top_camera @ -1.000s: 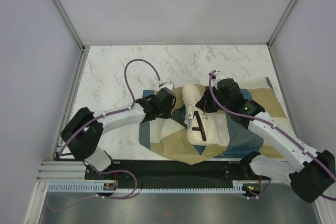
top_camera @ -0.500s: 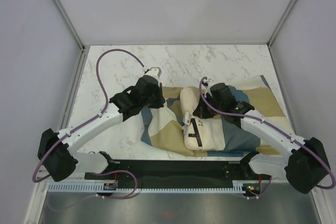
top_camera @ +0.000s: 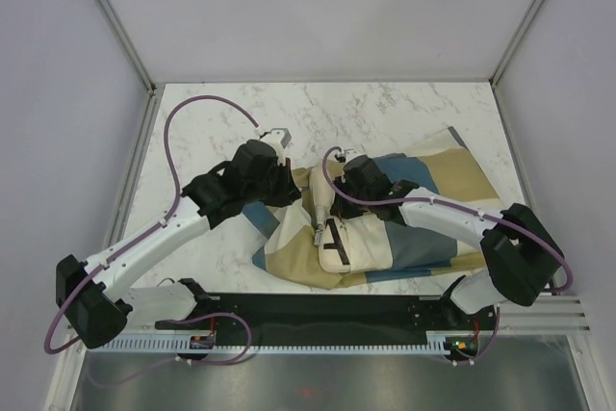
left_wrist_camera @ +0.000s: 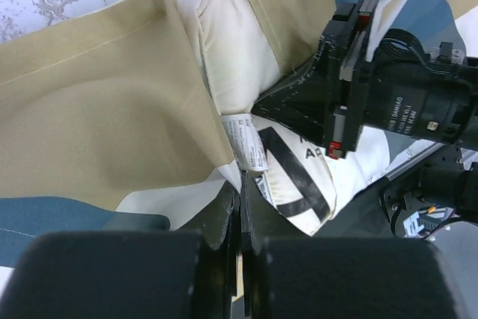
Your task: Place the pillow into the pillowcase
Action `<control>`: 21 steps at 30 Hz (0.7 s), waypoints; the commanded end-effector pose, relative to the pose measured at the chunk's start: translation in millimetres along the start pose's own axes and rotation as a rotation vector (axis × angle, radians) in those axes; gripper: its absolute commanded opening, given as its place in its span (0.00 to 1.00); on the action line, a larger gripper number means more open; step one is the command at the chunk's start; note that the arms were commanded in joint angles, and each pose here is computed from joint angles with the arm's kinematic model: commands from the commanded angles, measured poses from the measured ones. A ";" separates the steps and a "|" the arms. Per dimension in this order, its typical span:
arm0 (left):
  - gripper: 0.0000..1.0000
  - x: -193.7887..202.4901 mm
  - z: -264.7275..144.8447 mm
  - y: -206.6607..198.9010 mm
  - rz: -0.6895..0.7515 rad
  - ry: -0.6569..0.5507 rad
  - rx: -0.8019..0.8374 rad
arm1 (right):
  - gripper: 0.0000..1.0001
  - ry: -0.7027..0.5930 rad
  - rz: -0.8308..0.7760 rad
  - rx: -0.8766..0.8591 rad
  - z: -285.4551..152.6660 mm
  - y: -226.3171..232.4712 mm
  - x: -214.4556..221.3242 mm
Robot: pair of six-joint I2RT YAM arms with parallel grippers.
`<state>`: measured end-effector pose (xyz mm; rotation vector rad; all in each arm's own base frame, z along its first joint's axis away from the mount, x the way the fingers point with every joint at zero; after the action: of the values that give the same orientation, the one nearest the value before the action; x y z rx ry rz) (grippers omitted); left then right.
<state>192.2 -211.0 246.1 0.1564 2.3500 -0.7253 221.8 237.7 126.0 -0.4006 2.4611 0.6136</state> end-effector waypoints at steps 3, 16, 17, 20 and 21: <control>0.02 -31.4 -42.3 -40.7 -0.027 -0.125 0.264 | 0.00 0.038 -0.069 0.413 16.4 -39.0 10.9; 0.02 -11.9 -14.9 -6.4 -0.003 -0.105 0.087 | 0.33 -0.316 -0.051 0.157 -71.5 11.4 -49.9; 0.02 -10.0 -12.4 -4.7 -0.005 -0.103 0.081 | 0.33 -0.334 -0.056 0.142 -76.2 14.9 -56.2; 0.02 -6.7 -8.6 -0.8 -0.006 -0.098 0.065 | 0.38 -0.382 -0.086 0.118 -87.1 28.0 -81.6; 0.02 -6.5 -8.6 0.0 -0.005 -0.099 0.060 | 0.40 -0.380 -0.094 0.120 -88.3 30.4 -86.8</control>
<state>186.9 -204.2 242.7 0.1416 2.3258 -0.7612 225.4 227.6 227.2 -0.3025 2.1534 0.4890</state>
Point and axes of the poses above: each gripper's point midway between its finger pads, its own z axis out along the fingers, its own y axis along the line the jaws close on, x = y × z, the point moved 7 cm from there along -z, back along the fingers, and after that the axes turned 4 degrees about -z, right-handed, at the moved point
